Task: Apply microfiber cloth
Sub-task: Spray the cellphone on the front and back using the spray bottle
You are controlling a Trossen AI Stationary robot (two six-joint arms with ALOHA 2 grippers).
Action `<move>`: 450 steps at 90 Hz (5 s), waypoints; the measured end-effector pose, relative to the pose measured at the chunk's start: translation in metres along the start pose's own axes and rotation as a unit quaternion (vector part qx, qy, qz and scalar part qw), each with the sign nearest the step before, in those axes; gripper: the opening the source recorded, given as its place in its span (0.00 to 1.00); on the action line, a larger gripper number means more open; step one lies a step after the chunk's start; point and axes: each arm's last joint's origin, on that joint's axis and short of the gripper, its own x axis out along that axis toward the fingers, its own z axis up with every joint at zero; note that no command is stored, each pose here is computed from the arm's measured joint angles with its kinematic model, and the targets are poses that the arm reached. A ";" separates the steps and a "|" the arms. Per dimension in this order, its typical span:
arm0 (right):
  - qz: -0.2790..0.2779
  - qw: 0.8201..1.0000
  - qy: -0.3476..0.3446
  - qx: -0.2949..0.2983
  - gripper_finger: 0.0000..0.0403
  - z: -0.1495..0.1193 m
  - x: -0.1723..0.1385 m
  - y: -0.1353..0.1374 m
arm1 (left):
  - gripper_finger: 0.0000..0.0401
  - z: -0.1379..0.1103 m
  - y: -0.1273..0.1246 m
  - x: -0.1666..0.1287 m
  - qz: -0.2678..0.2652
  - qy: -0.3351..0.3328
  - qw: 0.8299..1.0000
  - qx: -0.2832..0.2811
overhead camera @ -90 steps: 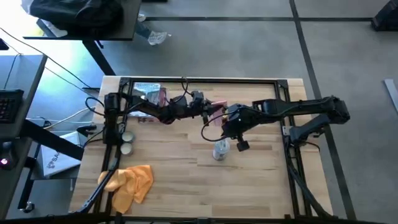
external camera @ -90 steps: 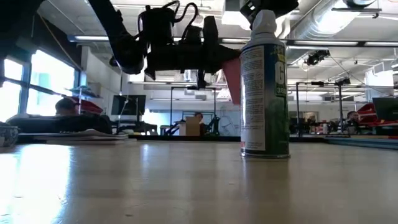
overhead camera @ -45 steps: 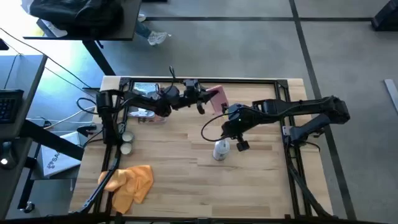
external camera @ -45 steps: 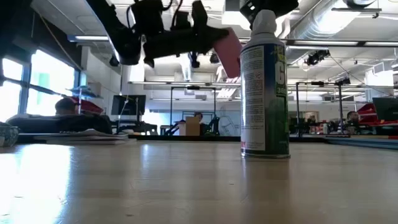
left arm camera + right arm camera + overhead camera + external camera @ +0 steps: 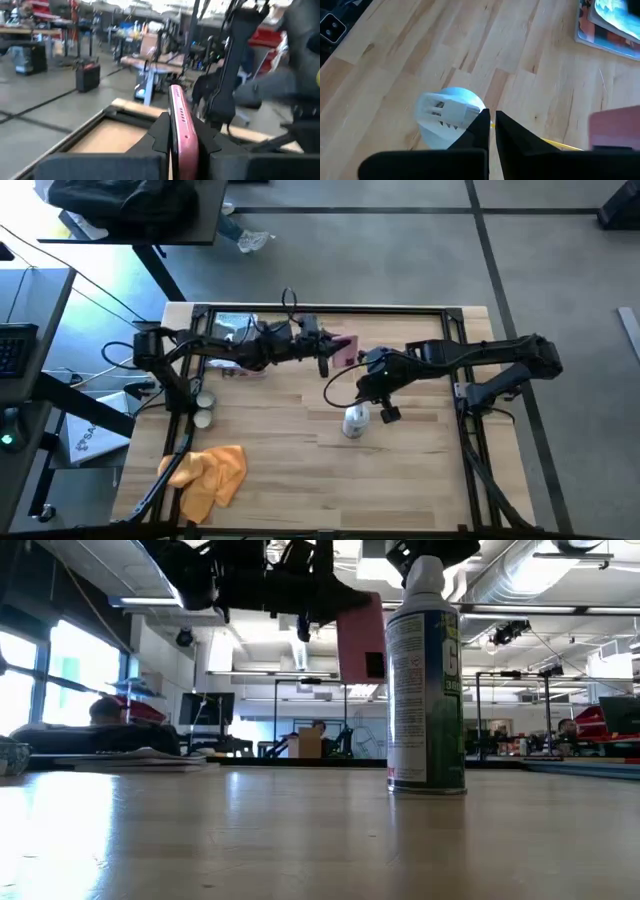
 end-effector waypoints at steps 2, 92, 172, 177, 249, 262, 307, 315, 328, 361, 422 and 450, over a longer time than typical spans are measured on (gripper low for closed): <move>0.000 1.000 0.000 -0.002 0.00 0.000 0.000 0.000 | 0.03 -0.002 -0.001 -0.001 0.003 0.004 1.000 0.002; -0.040 0.999 -0.027 0.000 0.00 0.015 -0.010 -0.003 | 0.03 -0.036 0.000 -0.004 0.133 0.093 0.854 0.494; -0.041 0.997 -0.018 0.059 0.00 0.015 -0.025 -0.011 | 0.03 -0.057 0.018 0.006 -0.044 0.027 0.385 0.921; -0.033 0.997 -0.017 0.061 0.00 0.011 -0.019 -0.012 | 0.03 -0.062 0.018 0.009 -0.035 0.008 0.367 0.929; -0.005 0.991 -0.123 0.055 0.00 -0.020 -0.021 0.002 | 0.03 -0.079 0.008 0.038 -0.023 -0.049 0.320 0.946; -0.007 0.991 -0.127 0.051 0.00 -0.020 -0.021 0.002 | 0.03 -0.082 0.000 0.036 -0.032 -0.057 0.337 0.939; 0.007 0.992 -0.115 0.055 0.00 -0.020 -0.012 0.001 | 0.03 -0.095 -0.004 0.026 -0.044 -0.047 0.316 0.946; 0.009 0.992 -0.110 0.057 0.00 -0.021 -0.012 0.001 | 0.03 -0.092 -0.003 0.026 -0.035 -0.062 0.313 0.947; 0.005 0.993 -0.104 0.064 0.00 -0.023 -0.013 -0.002 | 0.03 -0.085 -0.001 0.029 -0.028 -0.098 0.277 0.955; 0.003 0.993 -0.100 0.063 0.00 -0.022 -0.020 -0.004 | 0.03 -0.080 0.012 0.033 -0.026 -0.101 0.251 0.962; 0.008 0.993 -0.092 0.069 0.00 -0.024 -0.018 -0.003 | 0.03 -0.085 0.012 0.033 -0.046 -0.096 0.214 0.971; 0.019 0.993 -0.093 0.075 0.00 -0.024 -0.017 -0.002 | 0.03 -0.085 0.012 0.033 -0.045 -0.096 0.214 0.971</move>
